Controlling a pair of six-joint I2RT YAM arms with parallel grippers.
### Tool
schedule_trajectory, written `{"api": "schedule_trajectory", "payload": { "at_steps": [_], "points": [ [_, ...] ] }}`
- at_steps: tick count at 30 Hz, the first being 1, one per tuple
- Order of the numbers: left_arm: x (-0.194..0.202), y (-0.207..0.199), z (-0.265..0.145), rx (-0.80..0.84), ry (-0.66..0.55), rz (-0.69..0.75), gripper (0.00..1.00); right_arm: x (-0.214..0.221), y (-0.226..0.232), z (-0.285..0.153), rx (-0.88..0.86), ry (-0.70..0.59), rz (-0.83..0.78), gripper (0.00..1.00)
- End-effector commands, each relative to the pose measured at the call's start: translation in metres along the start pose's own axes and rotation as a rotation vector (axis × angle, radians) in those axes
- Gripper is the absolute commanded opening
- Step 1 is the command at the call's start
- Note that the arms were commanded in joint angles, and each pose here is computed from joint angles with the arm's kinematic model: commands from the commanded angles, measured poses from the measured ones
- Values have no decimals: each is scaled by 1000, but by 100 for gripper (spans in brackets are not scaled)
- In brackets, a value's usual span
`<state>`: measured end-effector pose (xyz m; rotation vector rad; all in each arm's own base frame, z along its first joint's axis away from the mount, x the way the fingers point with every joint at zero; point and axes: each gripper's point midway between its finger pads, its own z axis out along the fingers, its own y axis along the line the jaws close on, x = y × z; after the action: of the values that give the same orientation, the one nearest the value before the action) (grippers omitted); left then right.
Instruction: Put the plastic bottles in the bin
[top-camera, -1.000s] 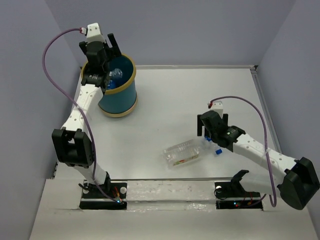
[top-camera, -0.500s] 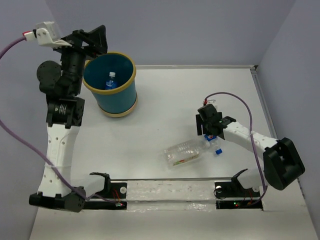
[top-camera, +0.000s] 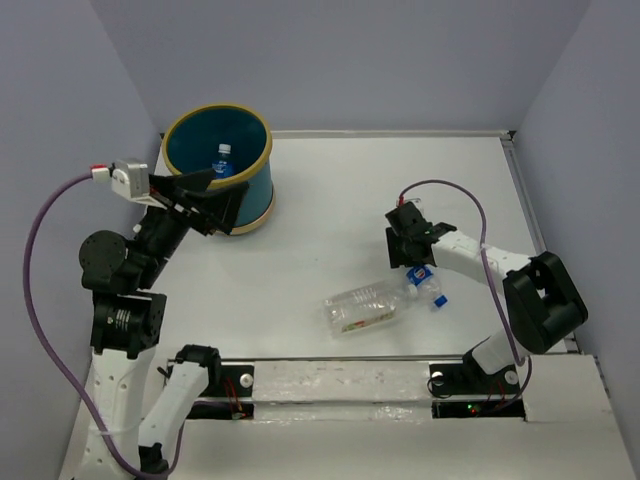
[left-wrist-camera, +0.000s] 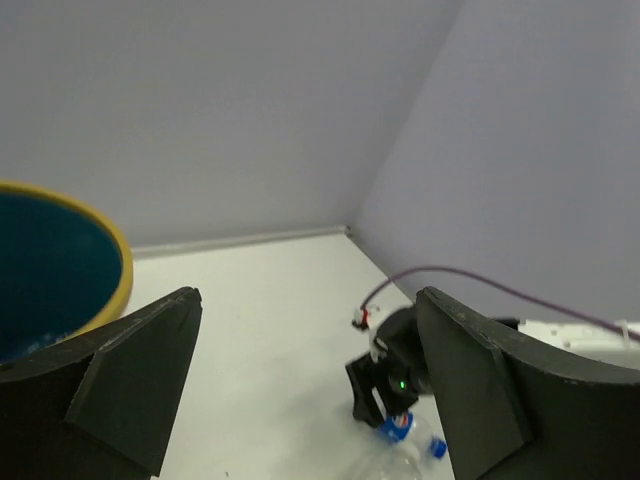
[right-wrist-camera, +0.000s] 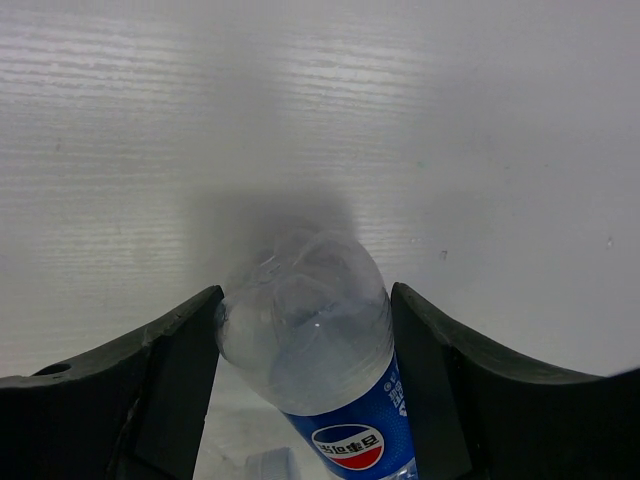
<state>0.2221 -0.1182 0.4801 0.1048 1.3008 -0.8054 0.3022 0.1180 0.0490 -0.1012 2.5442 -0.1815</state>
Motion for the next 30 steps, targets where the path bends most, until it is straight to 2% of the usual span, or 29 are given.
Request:
{"api": "schedule_trajectory", "payload": {
  "at_steps": [1,6,10,11,12,13,14,15,17,18,22,24,25,30],
  "points": [
    [54,-19,-26,141,163,-48,99,-38,-20,-12,97,-97,2,43],
    [82,-13,-46,131,213,-16,99,-89,-33,-47,138,-235,28,39],
    [72,-12,-53,107,174,48,99,-166,-21,-121,-11,-465,104,37],
    [67,-13,-53,107,162,66,99,-184,-6,-142,-107,-526,116,38],
    [55,-18,-53,106,135,84,99,-221,4,-184,-215,-671,167,39],
    [47,-21,-54,109,116,99,99,-238,20,-208,-329,-738,202,40],
    [40,-24,-55,108,100,118,99,-252,45,-236,-509,-792,197,40],
    [26,-28,-56,102,66,136,99,-278,57,-268,-629,-910,236,41],
    [17,-35,-59,112,44,149,99,-294,92,-310,-899,-958,267,42],
    [13,-37,-60,115,33,156,99,-315,112,-333,-1003,-1034,276,42],
    [21,-37,-63,121,49,145,99,-358,177,-369,-1225,-1133,294,43],
    [27,-33,-63,114,62,138,99,-377,194,-376,-1284,-1183,306,43],
    [28,-33,-64,113,61,138,99,-388,216,-375,-1346,-1184,315,43],
    [27,-33,-69,100,58,144,99,-412,260,-377,-1492,-1227,377,44]
  ]
}}
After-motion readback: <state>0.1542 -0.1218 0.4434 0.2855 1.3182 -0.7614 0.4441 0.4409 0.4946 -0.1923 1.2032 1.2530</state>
